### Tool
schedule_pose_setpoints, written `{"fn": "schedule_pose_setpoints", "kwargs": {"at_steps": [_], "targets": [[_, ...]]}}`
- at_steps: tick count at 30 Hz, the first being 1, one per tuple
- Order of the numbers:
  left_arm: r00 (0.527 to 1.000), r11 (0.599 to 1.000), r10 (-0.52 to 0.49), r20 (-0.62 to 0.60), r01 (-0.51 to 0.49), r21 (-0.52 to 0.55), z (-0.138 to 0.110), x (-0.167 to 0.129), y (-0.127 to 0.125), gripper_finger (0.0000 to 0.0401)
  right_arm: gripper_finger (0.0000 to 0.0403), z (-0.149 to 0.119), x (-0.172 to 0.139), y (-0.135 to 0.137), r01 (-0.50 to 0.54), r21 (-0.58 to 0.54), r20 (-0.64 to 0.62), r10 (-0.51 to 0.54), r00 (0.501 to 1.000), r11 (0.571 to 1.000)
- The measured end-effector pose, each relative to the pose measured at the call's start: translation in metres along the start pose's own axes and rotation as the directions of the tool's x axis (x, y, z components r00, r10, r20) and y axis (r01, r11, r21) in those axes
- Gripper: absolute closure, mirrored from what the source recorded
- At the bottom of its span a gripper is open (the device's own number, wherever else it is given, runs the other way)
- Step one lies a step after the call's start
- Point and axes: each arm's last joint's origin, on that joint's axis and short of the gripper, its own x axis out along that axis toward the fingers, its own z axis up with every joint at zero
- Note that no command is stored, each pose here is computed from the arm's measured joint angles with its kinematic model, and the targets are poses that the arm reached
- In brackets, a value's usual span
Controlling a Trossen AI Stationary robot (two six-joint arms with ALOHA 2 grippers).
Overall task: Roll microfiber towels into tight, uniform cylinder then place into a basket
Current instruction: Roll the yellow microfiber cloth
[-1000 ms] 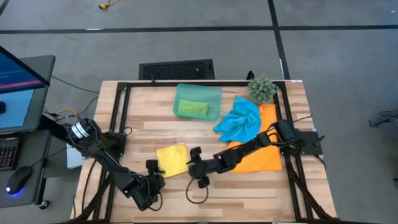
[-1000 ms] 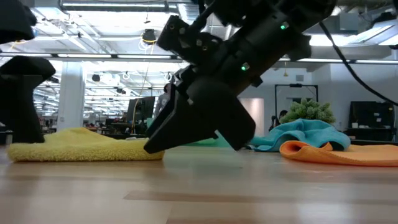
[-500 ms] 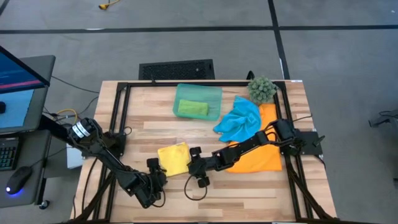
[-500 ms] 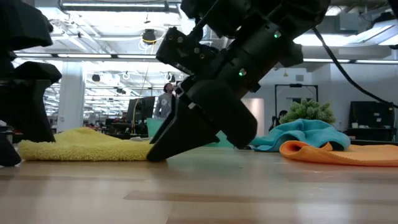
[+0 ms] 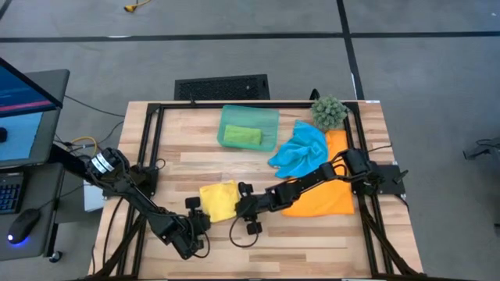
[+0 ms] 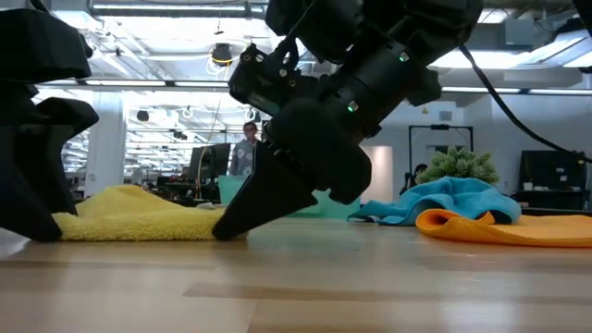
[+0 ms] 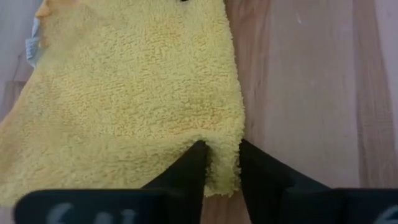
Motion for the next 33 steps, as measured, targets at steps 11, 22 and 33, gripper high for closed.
{"fn": "schedule_pose_setpoints", "kwargs": {"at_steps": [11, 22, 33], "targets": [[0.990, 0.983, -0.133, -0.035, 0.128, -0.129, 0.013, -0.021, 0.005, 0.0397, 0.0392, 0.020, -0.008, 0.006, -0.226, 0.024, 0.020, 0.226, 0.974, 0.974], [0.958, 0.925, -0.237, -0.161, 0.172, -0.338, 0.026, -0.012, 0.019, 0.0395, 0.0392, 0.034, -0.014, 0.003, -0.232, 0.218, -0.008, 0.240, 0.971, 0.948], [0.936, 0.900, -0.307, -0.172, 0.227, -0.373, 0.037, -0.016, 0.031, 0.0397, 0.0390, 0.031, -0.015, -0.001, -0.274, 0.310, -0.038, 0.300, 0.953, 0.910]]}}
